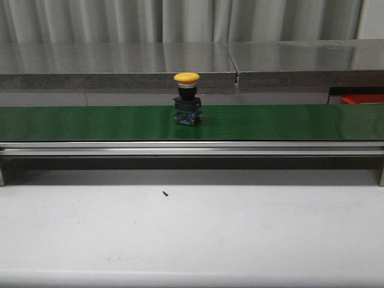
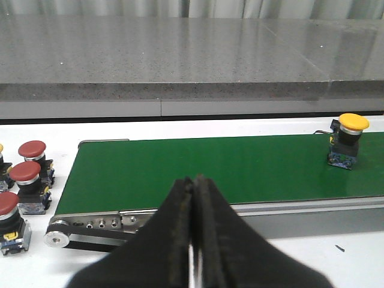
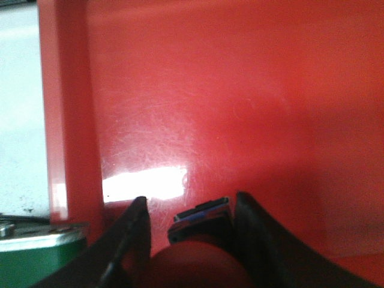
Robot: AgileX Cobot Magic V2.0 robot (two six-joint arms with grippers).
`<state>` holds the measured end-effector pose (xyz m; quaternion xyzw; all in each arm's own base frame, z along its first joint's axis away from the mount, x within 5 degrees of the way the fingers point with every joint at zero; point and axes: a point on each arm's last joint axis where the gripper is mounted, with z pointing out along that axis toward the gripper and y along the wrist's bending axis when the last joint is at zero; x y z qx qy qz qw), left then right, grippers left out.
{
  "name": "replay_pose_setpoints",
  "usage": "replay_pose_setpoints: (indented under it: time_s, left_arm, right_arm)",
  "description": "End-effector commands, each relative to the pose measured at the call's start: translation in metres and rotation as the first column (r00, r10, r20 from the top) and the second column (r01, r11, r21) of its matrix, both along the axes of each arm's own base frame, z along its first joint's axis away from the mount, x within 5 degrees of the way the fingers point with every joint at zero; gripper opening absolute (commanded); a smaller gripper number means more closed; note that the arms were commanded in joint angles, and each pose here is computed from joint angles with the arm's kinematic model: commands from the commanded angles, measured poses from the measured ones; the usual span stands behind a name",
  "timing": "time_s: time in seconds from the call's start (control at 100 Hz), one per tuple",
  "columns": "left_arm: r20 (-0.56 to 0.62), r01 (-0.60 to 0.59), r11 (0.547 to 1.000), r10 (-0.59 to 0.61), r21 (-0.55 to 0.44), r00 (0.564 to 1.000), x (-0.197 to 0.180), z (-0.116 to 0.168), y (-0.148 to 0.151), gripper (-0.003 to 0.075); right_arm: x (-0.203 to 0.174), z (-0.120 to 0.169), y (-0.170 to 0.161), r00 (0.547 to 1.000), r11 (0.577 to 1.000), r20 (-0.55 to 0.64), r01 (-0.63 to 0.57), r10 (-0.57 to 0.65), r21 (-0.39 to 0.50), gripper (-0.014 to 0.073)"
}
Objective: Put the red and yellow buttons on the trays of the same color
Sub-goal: 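Lower the red button into the red tray and open the right gripper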
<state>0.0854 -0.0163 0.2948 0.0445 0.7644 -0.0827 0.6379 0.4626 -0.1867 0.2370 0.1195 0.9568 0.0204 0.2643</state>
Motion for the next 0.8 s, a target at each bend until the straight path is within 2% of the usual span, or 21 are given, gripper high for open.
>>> replay_pose_setpoints:
  time_s: [0.0, 0.15, 0.29, 0.38, 0.53, 0.58, 0.63, 0.79]
  left_arm:
    - [0.103, -0.010, 1.000, 0.013, -0.030, 0.995, 0.001, 0.017, 0.001, -0.0019]
    - [0.103, -0.010, 1.000, 0.013, -0.030, 0.995, 0.001, 0.017, 0.001, -0.0019]
    - [0.103, -0.010, 1.000, 0.013, -0.030, 0.995, 0.001, 0.017, 0.001, -0.0019]
    - [0.103, -0.010, 1.000, 0.013, -0.030, 0.995, 0.001, 0.017, 0.001, -0.0019]
    - [0.103, -0.010, 1.000, 0.013, -0.030, 0.995, 0.001, 0.017, 0.001, -0.0019]
    - [0.103, -0.010, 1.000, 0.013, -0.030, 0.995, 0.001, 0.017, 0.001, -0.0019]
    - [0.103, -0.010, 1.000, 0.013, -0.030, 0.995, 0.001, 0.017, 0.001, -0.0019]
    - [0.103, -0.010, 1.000, 0.013, -0.030, 0.995, 0.001, 0.017, 0.001, -0.0019]
  right_arm:
    - [0.003, 0.031, -0.002, 0.994, 1.000, 0.111, 0.013, -0.011, -0.019, 0.0115]
    - [0.011, 0.009, -0.004, 0.996, 1.000, 0.085, 0.015, -0.016, 0.015, 0.0115]
    - [0.012, 0.003, -0.005, 0.997, 1.000, 0.076, 0.015, -0.017, 0.020, 0.0139]
    - [0.013, 0.005, -0.005, 0.997, 1.000, 0.080, 0.015, -0.016, 0.018, 0.0228]
    - [0.011, 0.010, -0.004, 0.996, 1.000, 0.083, 0.012, -0.014, 0.017, 0.0509]
    - [0.010, 0.014, -0.003, 0.996, 1.000, 0.089, 0.012, -0.013, 0.015, 0.0575]
    - [0.008, 0.021, -0.003, 0.995, 1.000, 0.102, 0.012, -0.012, 0.009, 0.0606]
    - [-0.004, 0.061, 0.002, 0.987, 0.999, 0.163, 0.000, 0.006, -0.037, 0.0599]
